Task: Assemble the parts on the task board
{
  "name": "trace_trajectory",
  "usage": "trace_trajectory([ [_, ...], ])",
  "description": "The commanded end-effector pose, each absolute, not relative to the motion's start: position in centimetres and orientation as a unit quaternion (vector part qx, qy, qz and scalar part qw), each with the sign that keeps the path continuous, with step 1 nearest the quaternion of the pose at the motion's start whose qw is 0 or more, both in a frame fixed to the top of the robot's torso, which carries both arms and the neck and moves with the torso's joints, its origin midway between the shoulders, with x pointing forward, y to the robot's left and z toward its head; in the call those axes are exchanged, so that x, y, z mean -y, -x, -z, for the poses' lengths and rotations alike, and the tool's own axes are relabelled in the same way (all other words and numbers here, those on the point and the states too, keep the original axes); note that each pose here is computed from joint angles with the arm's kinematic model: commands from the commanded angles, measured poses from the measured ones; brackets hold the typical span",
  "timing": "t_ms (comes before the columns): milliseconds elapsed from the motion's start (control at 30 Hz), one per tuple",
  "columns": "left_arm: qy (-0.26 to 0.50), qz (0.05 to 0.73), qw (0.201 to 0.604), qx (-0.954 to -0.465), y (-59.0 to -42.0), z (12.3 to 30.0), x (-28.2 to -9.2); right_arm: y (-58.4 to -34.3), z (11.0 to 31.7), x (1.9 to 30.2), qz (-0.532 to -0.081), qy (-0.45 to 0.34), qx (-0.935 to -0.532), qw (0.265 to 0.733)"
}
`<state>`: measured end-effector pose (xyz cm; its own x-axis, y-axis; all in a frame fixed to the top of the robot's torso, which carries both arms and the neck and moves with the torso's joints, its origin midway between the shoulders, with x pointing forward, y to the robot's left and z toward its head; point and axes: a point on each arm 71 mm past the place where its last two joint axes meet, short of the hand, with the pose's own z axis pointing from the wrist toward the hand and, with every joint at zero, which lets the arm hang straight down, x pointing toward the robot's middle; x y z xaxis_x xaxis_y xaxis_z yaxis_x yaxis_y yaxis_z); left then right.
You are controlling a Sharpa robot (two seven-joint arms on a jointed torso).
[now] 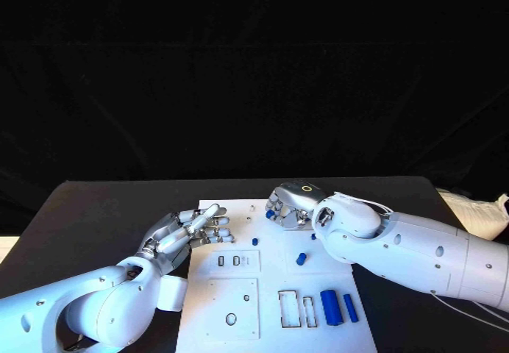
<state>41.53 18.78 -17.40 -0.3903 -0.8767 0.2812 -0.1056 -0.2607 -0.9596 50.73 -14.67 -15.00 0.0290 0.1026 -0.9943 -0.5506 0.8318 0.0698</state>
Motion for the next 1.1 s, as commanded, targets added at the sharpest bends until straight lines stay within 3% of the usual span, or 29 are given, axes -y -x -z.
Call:
trace_trajectory([
  [33,0.461,0.649,0.292,-0.529,-41.5,17.3,-18.6,-51.1,14.5,14.2,-0.235,0.148,-0.644,0.713],
  [500,0.46,0.65,0.289,-0.53,-41.6,17.3,-18.4,-52.7,14.5,11.4,-0.222,0.145,-0.643,0.719],
  [1100,0.46,0.651,0.287,-0.531,-41.5,17.3,-18.4,-53.2,14.8,10.6,-0.204,0.147,-0.652,0.715],
])
